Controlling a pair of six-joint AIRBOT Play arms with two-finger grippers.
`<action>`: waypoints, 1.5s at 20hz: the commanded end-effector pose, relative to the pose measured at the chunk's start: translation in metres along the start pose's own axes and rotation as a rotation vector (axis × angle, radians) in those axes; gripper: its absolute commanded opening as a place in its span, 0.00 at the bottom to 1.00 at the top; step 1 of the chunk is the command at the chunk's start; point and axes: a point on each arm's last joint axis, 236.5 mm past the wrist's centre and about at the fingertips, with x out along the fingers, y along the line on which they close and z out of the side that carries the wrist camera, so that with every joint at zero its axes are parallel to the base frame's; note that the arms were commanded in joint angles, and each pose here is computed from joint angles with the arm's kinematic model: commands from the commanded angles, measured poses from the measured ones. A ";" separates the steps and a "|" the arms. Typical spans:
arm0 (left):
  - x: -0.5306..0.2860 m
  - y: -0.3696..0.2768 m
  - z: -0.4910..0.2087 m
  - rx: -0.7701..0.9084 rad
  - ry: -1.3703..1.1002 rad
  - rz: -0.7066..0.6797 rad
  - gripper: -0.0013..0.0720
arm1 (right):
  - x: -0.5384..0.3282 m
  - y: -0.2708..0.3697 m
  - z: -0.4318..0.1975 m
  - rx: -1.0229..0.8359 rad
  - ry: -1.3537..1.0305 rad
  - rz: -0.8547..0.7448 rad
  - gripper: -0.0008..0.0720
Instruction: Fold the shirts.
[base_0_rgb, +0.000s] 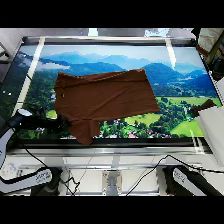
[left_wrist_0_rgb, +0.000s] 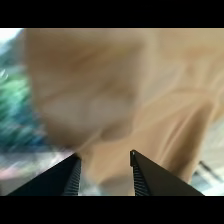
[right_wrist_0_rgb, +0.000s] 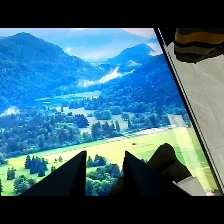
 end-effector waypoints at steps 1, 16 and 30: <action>0.008 -0.005 0.016 0.044 -0.076 0.025 0.45 | 0.000 0.005 0.002 0.013 -0.007 0.021 0.40; -0.010 -0.053 -0.026 0.290 0.125 -0.155 0.04 | 0.071 0.062 -0.091 0.076 0.265 0.189 0.48; -0.012 -0.043 -0.024 0.348 0.130 -0.108 0.04 | 0.174 0.172 -0.261 0.378 0.749 0.661 0.47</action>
